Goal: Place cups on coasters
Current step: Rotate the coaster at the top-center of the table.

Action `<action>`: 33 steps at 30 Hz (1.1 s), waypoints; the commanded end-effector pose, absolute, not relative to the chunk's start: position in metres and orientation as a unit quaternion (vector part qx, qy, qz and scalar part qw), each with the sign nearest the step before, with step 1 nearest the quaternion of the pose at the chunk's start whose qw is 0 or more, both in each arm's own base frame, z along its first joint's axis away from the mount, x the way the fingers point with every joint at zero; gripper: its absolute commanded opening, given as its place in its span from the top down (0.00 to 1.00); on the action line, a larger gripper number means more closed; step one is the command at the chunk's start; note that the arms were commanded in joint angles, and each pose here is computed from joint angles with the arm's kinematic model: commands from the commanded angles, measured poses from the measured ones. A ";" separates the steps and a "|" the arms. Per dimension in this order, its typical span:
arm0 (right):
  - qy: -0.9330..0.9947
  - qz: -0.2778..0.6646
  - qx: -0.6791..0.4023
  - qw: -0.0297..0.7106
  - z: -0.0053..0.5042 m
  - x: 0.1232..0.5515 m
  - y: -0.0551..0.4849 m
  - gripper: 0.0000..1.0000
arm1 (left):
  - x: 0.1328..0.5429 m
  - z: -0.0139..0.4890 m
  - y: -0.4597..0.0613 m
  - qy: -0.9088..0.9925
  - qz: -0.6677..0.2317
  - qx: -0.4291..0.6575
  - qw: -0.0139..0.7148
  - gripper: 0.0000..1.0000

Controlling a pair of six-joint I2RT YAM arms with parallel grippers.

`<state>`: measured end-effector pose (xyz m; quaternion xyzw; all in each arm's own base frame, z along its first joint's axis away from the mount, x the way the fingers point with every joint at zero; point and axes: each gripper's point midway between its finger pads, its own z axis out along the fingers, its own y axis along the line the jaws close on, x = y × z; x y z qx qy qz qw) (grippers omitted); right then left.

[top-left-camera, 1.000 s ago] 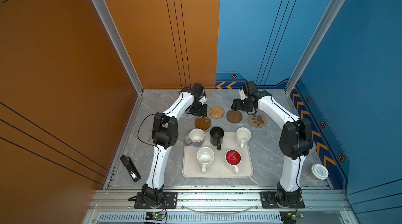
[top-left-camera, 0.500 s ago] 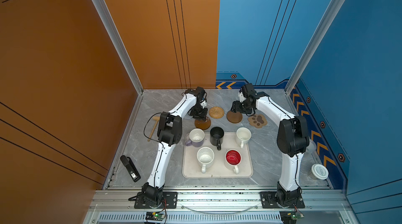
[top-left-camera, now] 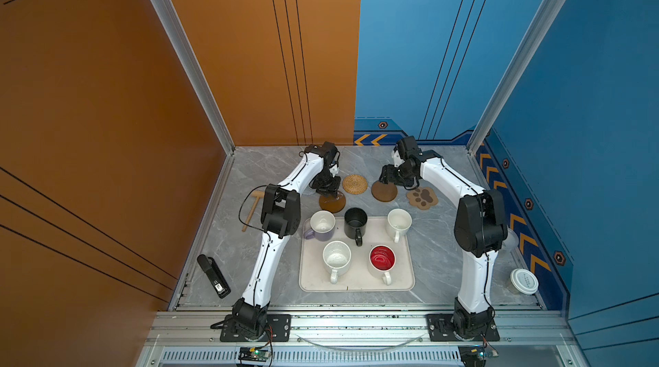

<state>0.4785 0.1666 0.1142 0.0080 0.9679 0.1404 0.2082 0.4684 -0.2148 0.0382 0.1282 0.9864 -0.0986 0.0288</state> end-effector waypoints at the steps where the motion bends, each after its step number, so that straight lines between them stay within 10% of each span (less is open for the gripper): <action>1: 0.968 0.143 0.017 0.205 0.115 0.476 0.164 0.28 | 0.463 0.004 -0.206 0.992 -0.057 0.113 -0.004 0.60; 33: 0.971 0.141 0.028 0.191 0.098 0.468 0.158 0.29 | 0.464 0.065 -0.212 0.988 0.020 0.132 0.076 0.66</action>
